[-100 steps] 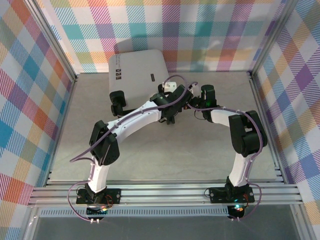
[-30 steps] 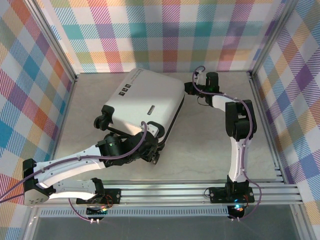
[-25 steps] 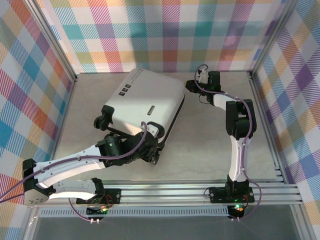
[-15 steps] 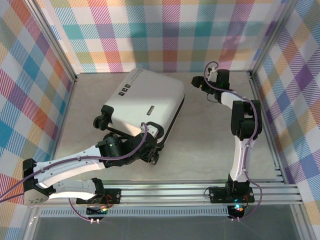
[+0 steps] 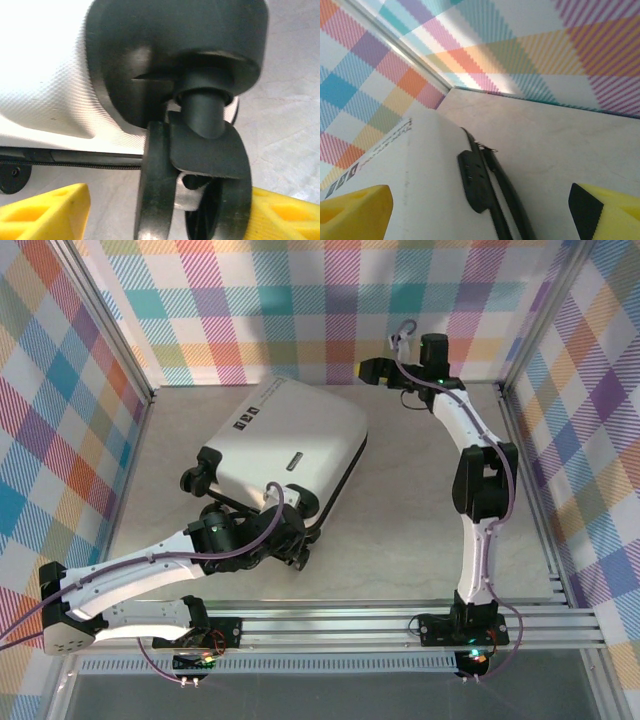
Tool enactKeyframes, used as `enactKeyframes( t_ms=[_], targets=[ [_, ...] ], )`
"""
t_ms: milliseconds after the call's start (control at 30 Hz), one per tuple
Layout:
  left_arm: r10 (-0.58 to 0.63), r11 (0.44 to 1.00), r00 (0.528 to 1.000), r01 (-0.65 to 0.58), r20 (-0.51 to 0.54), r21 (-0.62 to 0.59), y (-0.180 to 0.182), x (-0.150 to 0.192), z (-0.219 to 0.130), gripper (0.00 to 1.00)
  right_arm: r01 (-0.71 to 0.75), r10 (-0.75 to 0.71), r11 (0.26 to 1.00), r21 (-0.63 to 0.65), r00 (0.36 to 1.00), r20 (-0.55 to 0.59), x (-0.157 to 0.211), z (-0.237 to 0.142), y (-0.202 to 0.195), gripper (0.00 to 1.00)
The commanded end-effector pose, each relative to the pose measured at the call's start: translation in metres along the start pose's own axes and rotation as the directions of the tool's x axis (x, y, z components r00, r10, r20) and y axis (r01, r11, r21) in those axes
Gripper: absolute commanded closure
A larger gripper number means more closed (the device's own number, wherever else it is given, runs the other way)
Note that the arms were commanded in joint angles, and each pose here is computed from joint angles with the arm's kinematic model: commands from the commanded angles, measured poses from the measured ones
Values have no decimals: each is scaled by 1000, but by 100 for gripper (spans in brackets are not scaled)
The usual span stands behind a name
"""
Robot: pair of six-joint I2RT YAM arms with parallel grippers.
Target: Pack the luggage
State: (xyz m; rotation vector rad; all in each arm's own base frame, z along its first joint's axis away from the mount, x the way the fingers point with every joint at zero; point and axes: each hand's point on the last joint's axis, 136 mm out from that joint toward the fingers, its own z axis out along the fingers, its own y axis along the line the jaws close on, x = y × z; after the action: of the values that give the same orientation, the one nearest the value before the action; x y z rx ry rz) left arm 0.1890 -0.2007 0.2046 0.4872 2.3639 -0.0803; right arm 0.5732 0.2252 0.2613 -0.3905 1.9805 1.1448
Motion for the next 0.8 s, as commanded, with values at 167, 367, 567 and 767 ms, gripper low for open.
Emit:
enactKeyframes(
  t_ms=[167,367,567,767],
  targets=[
    [-66,997,994,68,91,-21,18,-19,-8,16,-46,37,998,-44,983,-178,52,30,-4,7],
    [-145,987,977,131,154,97,14,-33,-26,12,-58,46,997,-55,978,-206,65,37,-5,7],
    [-303,949,946,310,113,-49,61,-28,-23,10,-50,30,995,-86,976,-215,70,41,4,7],
    [-420,903,898,428,133,-37,87,-30,-16,10,-35,10,994,-107,974,-227,75,41,12,8]
  ],
)
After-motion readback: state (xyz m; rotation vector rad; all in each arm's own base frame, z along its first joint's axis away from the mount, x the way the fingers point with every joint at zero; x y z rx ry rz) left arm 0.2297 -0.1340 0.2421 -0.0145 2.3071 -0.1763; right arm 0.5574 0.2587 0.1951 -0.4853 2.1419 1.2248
